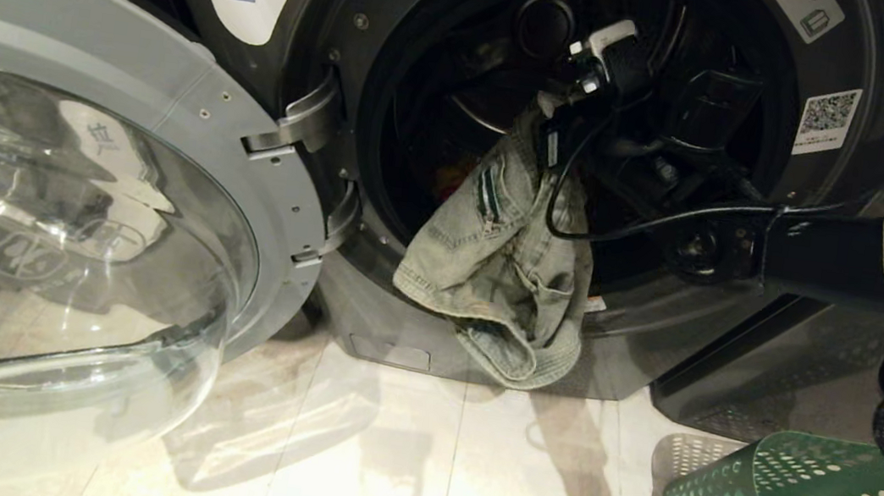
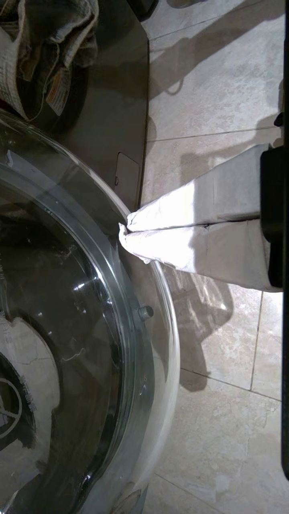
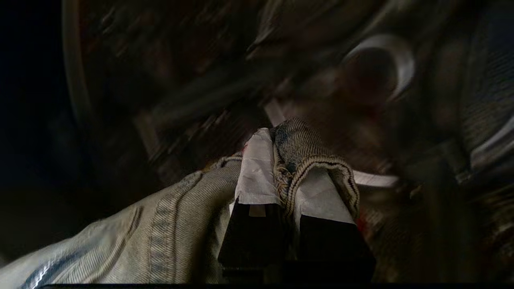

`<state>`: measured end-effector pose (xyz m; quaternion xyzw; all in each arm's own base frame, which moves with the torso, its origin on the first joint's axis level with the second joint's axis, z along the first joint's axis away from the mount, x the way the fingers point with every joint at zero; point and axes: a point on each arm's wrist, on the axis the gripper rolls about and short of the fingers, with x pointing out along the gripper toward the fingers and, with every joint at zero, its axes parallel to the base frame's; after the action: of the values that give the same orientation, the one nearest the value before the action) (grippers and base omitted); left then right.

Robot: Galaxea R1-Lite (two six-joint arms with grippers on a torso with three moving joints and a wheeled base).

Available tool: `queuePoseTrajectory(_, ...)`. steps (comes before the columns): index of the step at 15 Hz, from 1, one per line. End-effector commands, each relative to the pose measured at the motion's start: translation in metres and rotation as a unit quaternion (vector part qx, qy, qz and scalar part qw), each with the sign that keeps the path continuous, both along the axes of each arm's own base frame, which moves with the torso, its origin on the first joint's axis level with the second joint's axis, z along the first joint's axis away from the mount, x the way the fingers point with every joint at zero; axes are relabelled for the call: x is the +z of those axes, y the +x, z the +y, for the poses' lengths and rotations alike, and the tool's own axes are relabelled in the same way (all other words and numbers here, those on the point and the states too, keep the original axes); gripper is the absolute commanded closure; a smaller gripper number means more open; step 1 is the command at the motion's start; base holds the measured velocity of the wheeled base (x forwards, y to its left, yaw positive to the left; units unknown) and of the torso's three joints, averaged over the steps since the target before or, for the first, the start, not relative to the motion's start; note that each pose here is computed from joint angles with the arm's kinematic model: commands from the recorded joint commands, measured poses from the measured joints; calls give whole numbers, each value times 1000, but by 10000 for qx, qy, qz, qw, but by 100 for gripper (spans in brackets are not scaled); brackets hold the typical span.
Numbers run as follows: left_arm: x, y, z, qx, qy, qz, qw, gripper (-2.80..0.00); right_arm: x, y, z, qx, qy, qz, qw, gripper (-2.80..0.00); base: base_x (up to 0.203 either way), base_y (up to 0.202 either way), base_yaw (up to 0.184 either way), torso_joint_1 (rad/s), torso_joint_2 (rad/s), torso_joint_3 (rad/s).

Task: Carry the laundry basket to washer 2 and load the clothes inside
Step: Place the clothes into the washing machine

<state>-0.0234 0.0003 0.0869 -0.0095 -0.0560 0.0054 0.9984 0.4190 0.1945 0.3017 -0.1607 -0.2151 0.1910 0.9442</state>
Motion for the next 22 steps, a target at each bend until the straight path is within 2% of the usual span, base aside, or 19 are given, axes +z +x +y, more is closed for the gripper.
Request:
queuePoseTrajectory(1,-11,3,0,1,-8,192,9998,0,-30,26,7,-123,86,-232,9996,0,0,0,0,0,0,0)
queuePoseTrajectory(4,-11,3,0,2,-8,199,9998,0,-16,22,-3,-230,460,-1180,9917,0,0,0,0,0,0,0)
queuePoseTrajectory(7,-11,3,0,2,-1,197,9998,0,-14,21,-7,-250,543,-1404,9883,0,0,0,0,0,0,0)
queuePoseTrajectory(9,-11,3,0,1,-5,192,9998,0,-23,26,-5,-280,409,-1143,9922,0,0,0,0,0,0,0)
queuePoseTrajectory(12,-11,3,0,1,-7,198,9998,0,-38,37,-6,-344,69,-387,9986,0,0,0,0,0,0,0)
queuePoseTrajectory(15,-11,3,0,2,-1,192,9998,0,-45,42,-16,-416,-243,289,9984,0,0,0,0,0,0,0)
queuePoseTrajectory(16,-11,3,0,1,-4,195,9998,0,-45,42,-16,-424,-269,353,9981,0,0,0,0,0,0,0)
queuePoseTrajectory(17,-11,3,0,1,-6,192,9998,0,-46,42,-16,-424,-263,340,9982,-280,0,0,0,0,0,0)
queuePoseTrajectory(22,-11,3,0,1,-8,199,9998,0,-47,42,-16,-429,-257,471,9976,-280,0,0,0,0,0,0)
